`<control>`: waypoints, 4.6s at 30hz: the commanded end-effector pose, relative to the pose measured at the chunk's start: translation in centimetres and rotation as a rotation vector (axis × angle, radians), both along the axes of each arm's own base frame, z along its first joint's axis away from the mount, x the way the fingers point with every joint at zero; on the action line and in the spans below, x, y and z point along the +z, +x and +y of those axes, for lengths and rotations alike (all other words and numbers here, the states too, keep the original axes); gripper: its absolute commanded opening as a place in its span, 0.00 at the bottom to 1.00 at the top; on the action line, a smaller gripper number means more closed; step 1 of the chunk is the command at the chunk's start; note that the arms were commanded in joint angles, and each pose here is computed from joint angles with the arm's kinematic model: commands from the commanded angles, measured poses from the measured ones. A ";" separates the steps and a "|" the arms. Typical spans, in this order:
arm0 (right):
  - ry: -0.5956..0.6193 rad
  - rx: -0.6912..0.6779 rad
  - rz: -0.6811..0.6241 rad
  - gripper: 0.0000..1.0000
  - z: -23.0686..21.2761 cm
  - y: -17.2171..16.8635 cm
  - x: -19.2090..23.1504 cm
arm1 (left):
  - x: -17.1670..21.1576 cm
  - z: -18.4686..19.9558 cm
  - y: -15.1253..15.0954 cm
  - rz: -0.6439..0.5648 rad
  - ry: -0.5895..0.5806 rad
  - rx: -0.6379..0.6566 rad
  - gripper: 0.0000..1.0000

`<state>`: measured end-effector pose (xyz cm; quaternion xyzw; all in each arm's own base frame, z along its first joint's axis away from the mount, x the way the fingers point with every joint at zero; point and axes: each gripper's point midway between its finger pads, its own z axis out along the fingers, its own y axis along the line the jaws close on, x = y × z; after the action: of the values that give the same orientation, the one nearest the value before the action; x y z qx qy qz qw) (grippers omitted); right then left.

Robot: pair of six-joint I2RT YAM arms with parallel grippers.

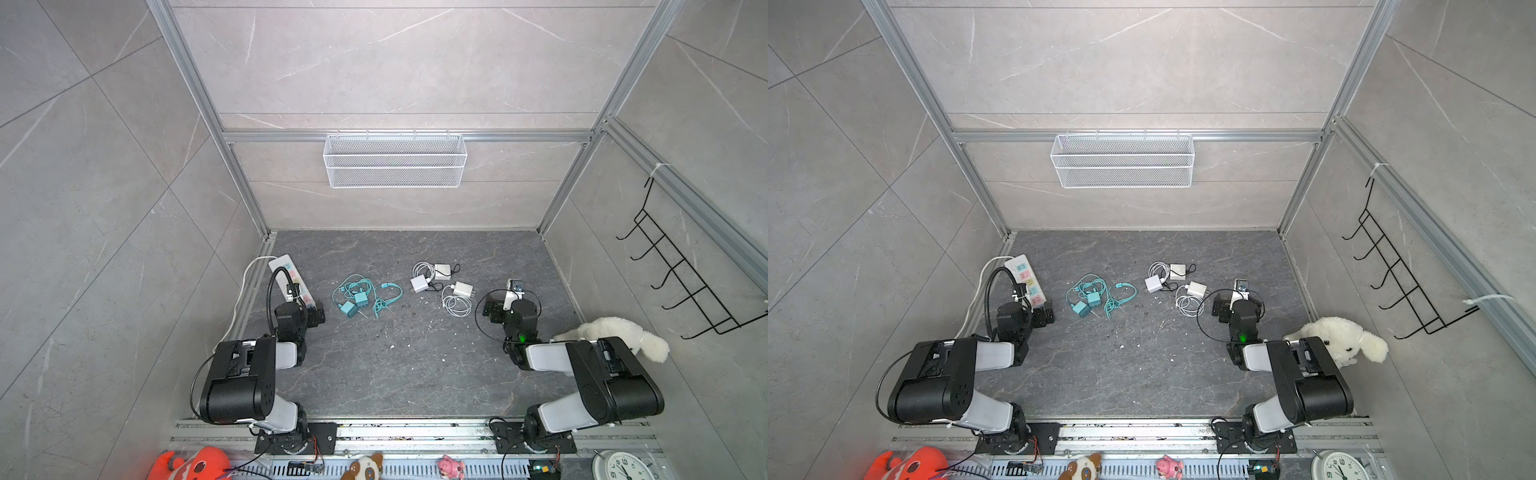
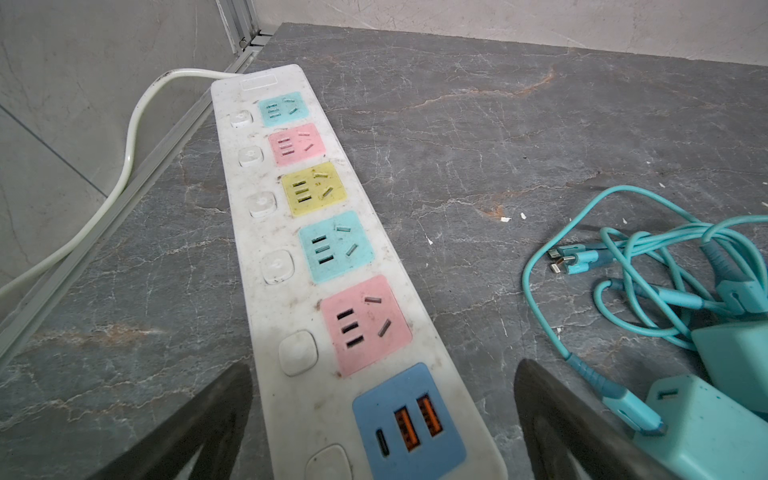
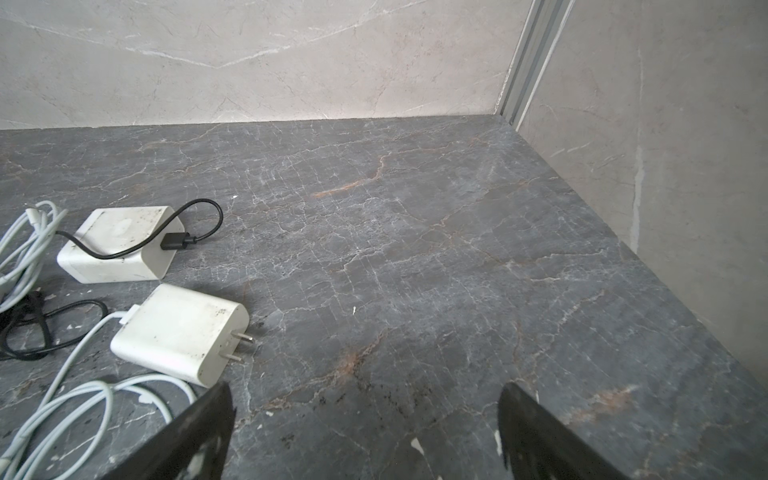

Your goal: Insert the plug

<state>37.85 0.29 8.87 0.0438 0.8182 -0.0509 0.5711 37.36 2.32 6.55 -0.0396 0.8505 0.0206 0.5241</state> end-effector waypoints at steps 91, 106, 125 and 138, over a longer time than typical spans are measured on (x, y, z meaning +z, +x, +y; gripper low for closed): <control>-0.162 0.346 0.625 0.99 17.7 -10.3 3.4 | -2.0 3.0 2.7 0.647 -0.366 0.456 1.00; -0.170 0.365 0.653 0.99 19.2 -9.0 2.7 | -4.3 2.0 2.3 0.757 -0.365 0.394 0.95; -0.160 0.230 0.718 0.99 14.9 -7.4 0.5 | -3.0 0.7 -0.4 0.756 -0.368 0.303 0.52; -0.152 0.203 0.715 0.99 13.7 -6.8 1.0 | 3.0 -3.3 -2.1 0.636 -0.309 0.154 0.49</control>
<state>31.15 14.42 9.59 -0.0950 0.9600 -0.0614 0.2561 34.70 0.75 6.30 -0.2177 0.9596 -0.0445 0.1724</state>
